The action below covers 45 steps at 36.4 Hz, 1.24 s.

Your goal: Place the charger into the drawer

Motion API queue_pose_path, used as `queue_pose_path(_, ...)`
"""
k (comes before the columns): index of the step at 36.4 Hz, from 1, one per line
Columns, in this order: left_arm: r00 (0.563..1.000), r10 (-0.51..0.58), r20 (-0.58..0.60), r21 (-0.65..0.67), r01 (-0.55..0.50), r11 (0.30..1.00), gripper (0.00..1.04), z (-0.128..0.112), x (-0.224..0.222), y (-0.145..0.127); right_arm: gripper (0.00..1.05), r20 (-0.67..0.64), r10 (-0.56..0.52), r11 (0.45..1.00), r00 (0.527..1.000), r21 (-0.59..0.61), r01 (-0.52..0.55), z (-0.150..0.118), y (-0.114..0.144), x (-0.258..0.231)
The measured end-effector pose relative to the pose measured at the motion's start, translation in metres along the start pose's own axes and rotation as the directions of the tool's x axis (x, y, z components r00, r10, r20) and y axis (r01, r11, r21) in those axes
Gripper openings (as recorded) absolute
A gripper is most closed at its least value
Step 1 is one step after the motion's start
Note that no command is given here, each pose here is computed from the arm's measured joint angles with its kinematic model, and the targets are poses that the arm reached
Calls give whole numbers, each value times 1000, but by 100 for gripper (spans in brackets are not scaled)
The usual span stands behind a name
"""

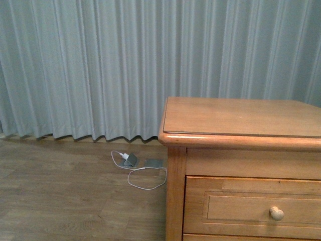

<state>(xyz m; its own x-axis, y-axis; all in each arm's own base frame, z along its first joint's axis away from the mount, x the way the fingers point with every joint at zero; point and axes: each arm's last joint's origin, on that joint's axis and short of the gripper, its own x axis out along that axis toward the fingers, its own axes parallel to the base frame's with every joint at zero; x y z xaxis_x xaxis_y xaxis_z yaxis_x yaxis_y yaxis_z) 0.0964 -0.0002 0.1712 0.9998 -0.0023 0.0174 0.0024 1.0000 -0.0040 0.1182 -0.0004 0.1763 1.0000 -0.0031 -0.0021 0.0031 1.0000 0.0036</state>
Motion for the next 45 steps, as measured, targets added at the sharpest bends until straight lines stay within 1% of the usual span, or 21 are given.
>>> queue_pose_path(5, 1000, 0, 0, 0, 0, 1000, 98, 0, 0, 0, 1, 6, 0, 1000, 1000, -1, 0, -8, 0, -3)
queue_pose_path(19, 1000, 0, 0, 0, 0, 1000, 98, 0, 0, 0, 1, 10, 1, 1000, 1000, 0, -1, -8, 0, -10)
queue_pose_path(23, 1000, 0, 0, 0, 0, 1000, 98, 0, 0, 0, 1, -23, 1, 1000, 1000, -1, -1, -13, 0, -18)
queue_pose_path(25, 1000, 0, 0, 0, 0, 1000, 98, 0, 0, 0, 1, 7, 1, 1000, 1000, -1, -1, -11, 0, -20)
queue_pose_path(34, 1000, 0, 0, 0, 0, 1000, 98, 0, 0, 0, 1, 5, 1, 1000, 1000, -1, -1, -11, 0, -21)
queue_pose_path(35, 1000, 0, 0, 0, 0, 1000, 98, 0, 0, 0, 3, 4, 1, 1000, 1000, -2, -1, -11, 0, -21)
queue_pose_path(38, 1000, 0, 0, 0, 0, 1000, 98, 0, 0, 0, 15, 5, 1, 1000, 1000, -2, -1, -11, 0, -21)
queue_pose_path(40, 1000, 0, 0, 0, 0, 1000, 98, 0, 0, 0, 25, 5, 1, 1000, 1000, -2, -1, -11, 0, -21)
queue_pose_path(42, 1000, 0, 0, 0, 0, 1000, 98, 0, 0, 0, 38, 5, 1, 1000, 1000, -2, -1, -11, 0, -21)
queue_pose_path(43, 1000, 0, 0, 0, 0, 1000, 98, 0, 0, 0, 46, 5, 1, 1000, 1000, -2, -1, -11, 0, -21)
queue_pose_path(44, 1000, 0, 0, 0, 0, 1000, 98, 0, 0, 0, 48, 5, 1, 1000, 1000, -2, -1, -11, 0, -21)
queue_pose_path(45, 1000, 0, 0, 0, 0, 1000, 98, 0, 0, 0, 56, 5, 1, 1000, 1000, -2, -1, -11, 0, -21)
